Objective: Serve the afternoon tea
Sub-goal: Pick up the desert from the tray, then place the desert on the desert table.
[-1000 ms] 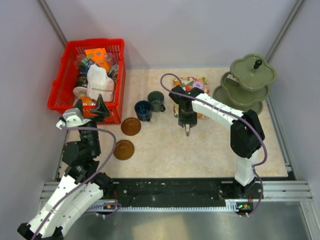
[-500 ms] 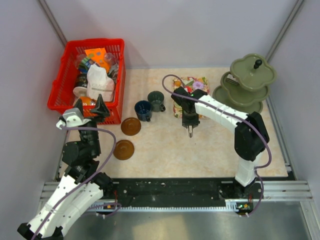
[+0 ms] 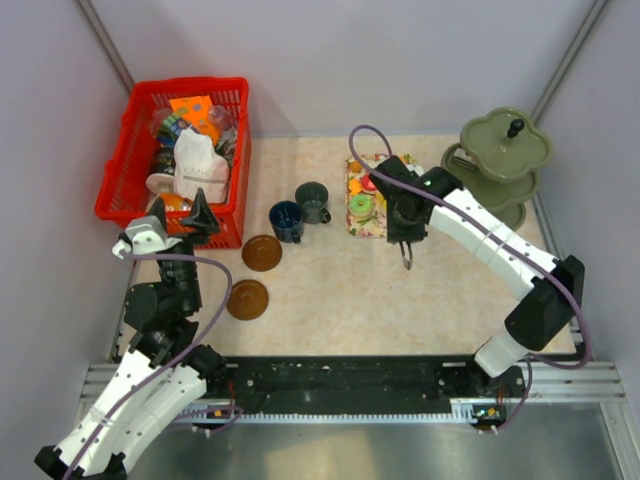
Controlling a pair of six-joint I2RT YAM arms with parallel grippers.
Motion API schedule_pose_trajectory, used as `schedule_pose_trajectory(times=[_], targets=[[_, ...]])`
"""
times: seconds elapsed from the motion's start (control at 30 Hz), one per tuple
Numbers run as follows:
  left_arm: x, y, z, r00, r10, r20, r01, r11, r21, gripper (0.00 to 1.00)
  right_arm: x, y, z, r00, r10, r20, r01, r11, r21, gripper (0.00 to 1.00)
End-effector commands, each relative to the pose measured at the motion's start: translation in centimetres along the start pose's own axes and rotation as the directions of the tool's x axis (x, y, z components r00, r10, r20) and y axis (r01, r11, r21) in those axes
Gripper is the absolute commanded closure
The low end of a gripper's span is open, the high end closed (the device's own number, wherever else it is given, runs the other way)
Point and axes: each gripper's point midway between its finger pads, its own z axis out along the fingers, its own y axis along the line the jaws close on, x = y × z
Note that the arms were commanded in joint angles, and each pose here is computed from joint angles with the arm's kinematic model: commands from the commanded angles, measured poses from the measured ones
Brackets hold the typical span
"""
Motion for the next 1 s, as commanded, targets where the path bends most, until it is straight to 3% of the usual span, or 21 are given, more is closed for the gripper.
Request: schedule_pose_trajectory(times=[0.0,0.4,0.97], targets=[[-0.4,0.0,0.1,1.0,-0.011,0.023,0.012,1.0,-0.004,0.19,-1.5,-3.8,-4.0,0.998,0.035,0.06,-0.036,0.999,0.019,0.84],[-0.1,-0.1,0.2,1.0,-0.01,0.016,0.011,1.0,-0.002,0.19,-2.2,-10.8,-7.1,0.984,0.148,0.096,-0.155,0.986,0.069,0.83],[0.1,-0.3,0.2,1.0,-0.007,0.01,0.007,1.0,0.003,0.19,-2.5,-16.0,-3.8,0.967,0.238,0.086,-0.248,0.96,0.132,0.83]])
